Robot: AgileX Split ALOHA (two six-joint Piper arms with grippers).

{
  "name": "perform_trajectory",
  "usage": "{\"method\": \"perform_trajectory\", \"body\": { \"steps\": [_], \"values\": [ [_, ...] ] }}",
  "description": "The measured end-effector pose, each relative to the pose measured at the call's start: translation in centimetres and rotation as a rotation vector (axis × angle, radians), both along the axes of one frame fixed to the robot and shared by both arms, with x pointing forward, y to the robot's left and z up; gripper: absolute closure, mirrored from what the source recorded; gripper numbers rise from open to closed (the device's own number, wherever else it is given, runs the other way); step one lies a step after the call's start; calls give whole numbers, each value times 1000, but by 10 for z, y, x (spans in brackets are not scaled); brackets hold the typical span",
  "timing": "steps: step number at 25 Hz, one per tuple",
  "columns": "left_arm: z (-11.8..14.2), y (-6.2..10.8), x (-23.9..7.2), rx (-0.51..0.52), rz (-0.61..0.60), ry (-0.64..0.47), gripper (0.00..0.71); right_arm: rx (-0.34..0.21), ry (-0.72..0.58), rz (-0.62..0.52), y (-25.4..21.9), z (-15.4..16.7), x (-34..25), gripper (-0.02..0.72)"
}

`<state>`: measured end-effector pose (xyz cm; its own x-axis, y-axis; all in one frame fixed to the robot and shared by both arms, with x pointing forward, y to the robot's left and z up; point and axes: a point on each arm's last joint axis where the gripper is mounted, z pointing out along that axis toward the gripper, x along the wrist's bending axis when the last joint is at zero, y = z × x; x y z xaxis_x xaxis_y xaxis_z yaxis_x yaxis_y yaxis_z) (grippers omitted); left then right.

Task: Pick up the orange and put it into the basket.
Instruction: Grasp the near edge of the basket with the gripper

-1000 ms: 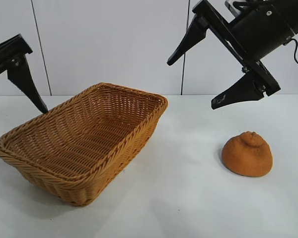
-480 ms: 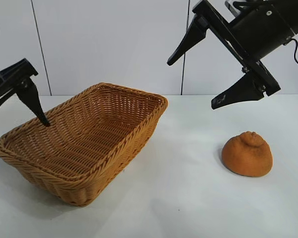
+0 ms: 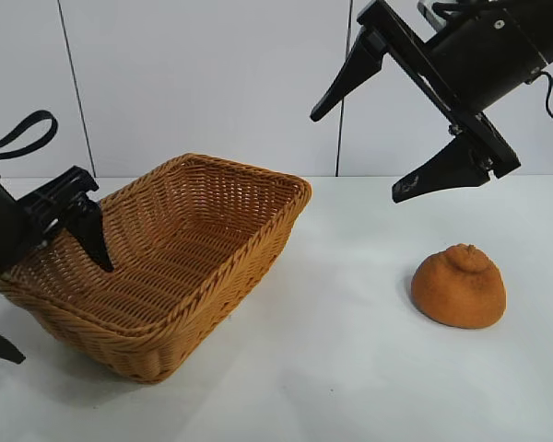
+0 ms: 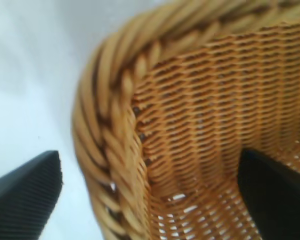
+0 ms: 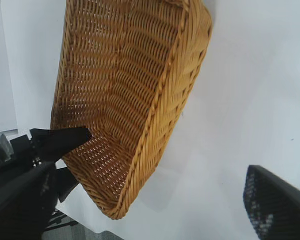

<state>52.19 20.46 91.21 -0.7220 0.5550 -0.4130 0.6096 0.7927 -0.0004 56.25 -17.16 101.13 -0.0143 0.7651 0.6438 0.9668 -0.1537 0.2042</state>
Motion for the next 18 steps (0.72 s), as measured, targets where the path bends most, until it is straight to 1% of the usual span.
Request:
{"method": "perform_trajectory", "body": {
  "steps": [4, 5, 6, 7, 9, 11, 14, 15, 16, 18],
  "values": [
    [-12, 0, 1, 11, 5, 31, 37, 0, 0, 0, 0, 0, 0, 10],
    [-13, 0, 1, 12, 4, 33, 45, 0, 0, 0, 0, 0, 0, 10],
    [-13, 0, 1, 13, 5, 32, 67, 0, 0, 0, 0, 0, 0, 10],
    [-13, 0, 2, 13, 8, 26, 106, 0, 0, 0, 0, 0, 0, 10],
    [-13, 0, 3, 13, 10, 18, 214, 0, 0, 0, 0, 0, 0, 10],
    [-13, 0, 3, 13, 11, 18, 357, 0, 0, 0, 0, 0, 0, 10],
    [-13, 0, 2, 11, 18, 19, 534, 0, 0, 0, 0, 0, 0, 10],
    [-13, 0, 2, 5, 30, 23, 583, 0, 0, 0, 0, 0, 0, 10],
    [-12, 0, 3, -4, 51, 20, 613, 0, 0, 0, 0, 0, 0, 10],
    [-13, 0, 3, -2, 45, 21, 618, 0, 0, 0, 0, 0, 0, 10]
  ]
}}
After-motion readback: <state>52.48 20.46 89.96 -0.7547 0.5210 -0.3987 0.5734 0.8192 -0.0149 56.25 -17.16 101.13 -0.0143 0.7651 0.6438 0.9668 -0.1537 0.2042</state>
